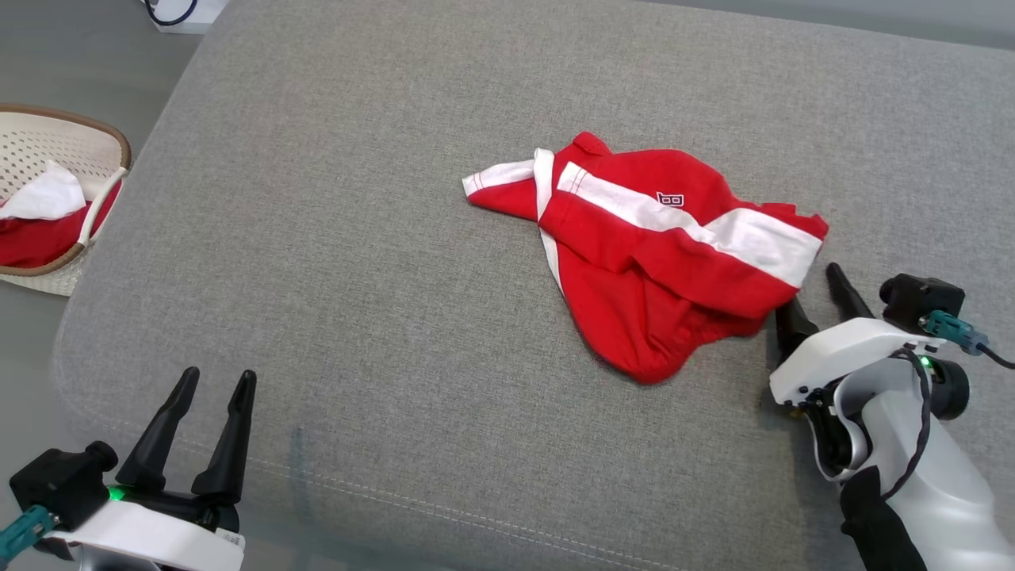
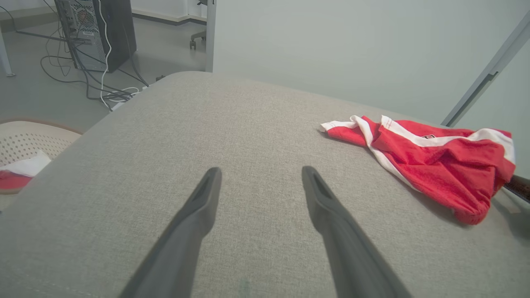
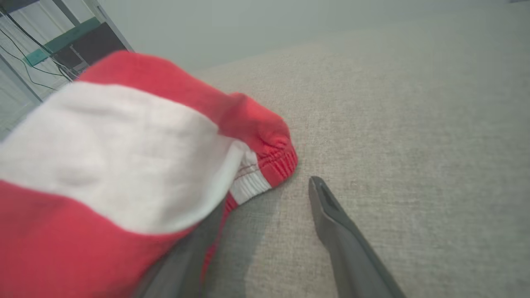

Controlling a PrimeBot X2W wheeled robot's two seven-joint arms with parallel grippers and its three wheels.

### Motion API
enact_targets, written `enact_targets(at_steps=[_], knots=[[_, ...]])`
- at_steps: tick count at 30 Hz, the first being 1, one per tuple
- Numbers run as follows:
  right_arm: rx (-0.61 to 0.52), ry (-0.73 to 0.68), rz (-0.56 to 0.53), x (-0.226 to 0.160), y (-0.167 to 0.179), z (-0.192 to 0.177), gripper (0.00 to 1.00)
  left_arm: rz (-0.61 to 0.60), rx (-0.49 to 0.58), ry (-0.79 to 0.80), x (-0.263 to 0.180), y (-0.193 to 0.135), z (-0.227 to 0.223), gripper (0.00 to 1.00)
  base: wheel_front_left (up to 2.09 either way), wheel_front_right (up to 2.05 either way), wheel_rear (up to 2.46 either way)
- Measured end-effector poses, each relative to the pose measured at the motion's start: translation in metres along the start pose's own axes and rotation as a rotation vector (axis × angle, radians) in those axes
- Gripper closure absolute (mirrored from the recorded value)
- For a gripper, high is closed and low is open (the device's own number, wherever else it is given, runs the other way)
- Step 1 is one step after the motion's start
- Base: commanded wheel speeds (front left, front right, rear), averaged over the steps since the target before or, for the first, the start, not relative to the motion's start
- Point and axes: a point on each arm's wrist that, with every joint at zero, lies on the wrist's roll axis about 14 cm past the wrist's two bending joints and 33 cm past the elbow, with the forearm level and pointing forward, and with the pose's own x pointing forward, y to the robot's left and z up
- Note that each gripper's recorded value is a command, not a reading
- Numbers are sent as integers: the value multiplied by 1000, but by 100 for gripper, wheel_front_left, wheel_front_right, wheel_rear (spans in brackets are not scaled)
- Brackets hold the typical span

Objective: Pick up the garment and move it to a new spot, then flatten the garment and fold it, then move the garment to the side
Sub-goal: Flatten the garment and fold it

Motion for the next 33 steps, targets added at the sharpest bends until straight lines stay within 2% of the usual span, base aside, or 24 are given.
enact_targets(at_steps=[2,3,4,5,7,8,9,11,18,19,20,21,22,26,28,29,33], knots=[[23,1,17,0,7,-1,0,-4,-1,5,-1,-1,-2,0,0,0,0],[30,3,29,0,11,-1,7,-4,-1,6,-1,-1,-2,0,0,0,0],[42,3,33,1,13,-2,20,-5,-1,7,-1,-2,-2,0,0,0,0],[54,0,43,1,17,-1,43,-6,-1,8,-1,-2,-3,0,0,0,0],[80,-14,57,2,23,3,61,-8,-2,8,-2,-3,-3,0,0,0,0],[88,-14,62,2,25,3,61,-9,-2,7,-1,-3,-3,0,0,0,0],[95,-16,67,2,27,4,77,-9,-1,7,-1,-3,-2,0,0,0,0],[102,-27,69,2,28,8,100,-10,-2,6,-1,-3,-2,0,0,0,0],[115,-123,81,-2,29,38,100,-30,-9,0,2,-10,-2,0,0,0,0],[117,-132,80,-4,29,40,98,-34,-10,0,2,-11,-2,0,0,0,0],[118,-133,77,-6,27,40,87,-37,-12,0,3,-12,-2,0,0,0,0],[119,-132,75,-9,26,38,90,-41,-13,0,4,-14,-3,0,0,0,0],[121,-136,76,-12,26,38,100,-44,-14,1,4,-15,-3,0,0,0,0],[121,-128,75,-17,25,34,100,-54,-15,5,6,-18,-4,0,0,0,0],[126,-118,69,-19,24,30,36,-57,-15,7,5,-18,-5,0,0,0,0],[129,-119,68,-19,24,30,0,-58,-15,8,5,-19,-6,0,0,0,0],[123,-115,78,-18,27,30,0,-58,-14,14,4,-19,-8,0,0,0,0]])
